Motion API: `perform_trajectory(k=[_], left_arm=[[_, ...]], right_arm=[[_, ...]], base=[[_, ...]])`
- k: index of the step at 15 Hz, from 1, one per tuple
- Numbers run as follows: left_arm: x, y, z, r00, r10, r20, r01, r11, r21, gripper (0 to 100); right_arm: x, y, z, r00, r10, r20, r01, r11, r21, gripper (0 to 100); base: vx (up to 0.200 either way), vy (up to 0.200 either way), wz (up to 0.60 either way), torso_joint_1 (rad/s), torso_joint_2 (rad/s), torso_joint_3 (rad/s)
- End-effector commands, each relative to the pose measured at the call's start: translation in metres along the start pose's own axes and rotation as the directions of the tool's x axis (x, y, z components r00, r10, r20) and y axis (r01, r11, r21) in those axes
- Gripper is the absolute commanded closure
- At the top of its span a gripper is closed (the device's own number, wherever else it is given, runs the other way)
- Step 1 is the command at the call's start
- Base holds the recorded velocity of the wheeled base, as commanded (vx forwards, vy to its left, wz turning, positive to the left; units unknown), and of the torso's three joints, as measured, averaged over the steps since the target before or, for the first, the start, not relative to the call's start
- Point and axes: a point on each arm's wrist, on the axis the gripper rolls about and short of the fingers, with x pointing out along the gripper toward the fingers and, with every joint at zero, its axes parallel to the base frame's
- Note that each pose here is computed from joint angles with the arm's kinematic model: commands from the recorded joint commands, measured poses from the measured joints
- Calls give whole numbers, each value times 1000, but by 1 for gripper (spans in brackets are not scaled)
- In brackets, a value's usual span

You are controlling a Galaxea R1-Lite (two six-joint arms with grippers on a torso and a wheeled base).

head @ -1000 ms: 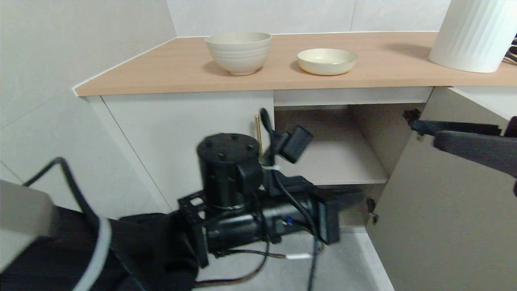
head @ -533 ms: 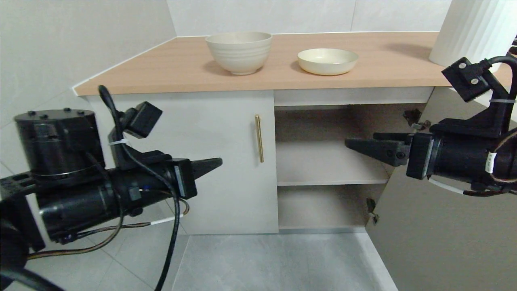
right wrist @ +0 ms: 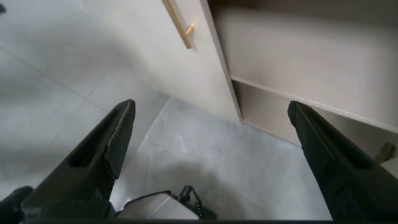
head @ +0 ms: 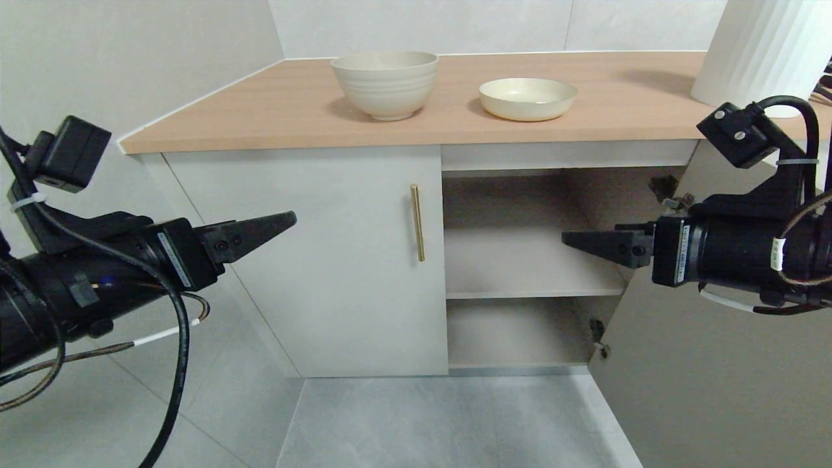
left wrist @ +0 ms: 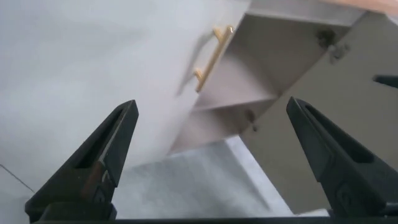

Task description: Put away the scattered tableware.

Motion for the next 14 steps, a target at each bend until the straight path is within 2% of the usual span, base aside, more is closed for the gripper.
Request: perform_trajectory(k=[1, 5, 8, 13, 14], left_arm=[[-3, 0, 2, 1000, 12, 17, -12, 1000, 13, 0], [-15, -4, 10, 998, 34, 46, -35, 999, 30, 0], [-25, -8, 15, 999, 42, 7, -42, 999, 21, 0], [-25, -8, 15, 999, 41, 2, -41, 999, 21, 0], [-25, -8, 15, 999, 40, 3, -40, 999, 21, 0]], right_arm=[[-21, 2, 2, 1000, -3, 21, 3, 1000, -1, 0], [-37, 4, 6, 999, -4, 35, 4, 1000, -2, 0], [-37, 5, 5, 999, -1, 33, 1, 1000, -2, 0], [-40, 6, 6, 999, 11, 40, -11, 1000, -1, 0], [-42, 6, 6, 999, 15, 44, -15, 1000, 0, 0]], base=[[0, 0, 0, 0, 0, 0], [0, 0, 0, 0, 0, 0], [200, 0, 0, 1, 2, 5], [200, 0, 0, 3, 3, -3], [0, 0, 0, 0, 0, 0]])
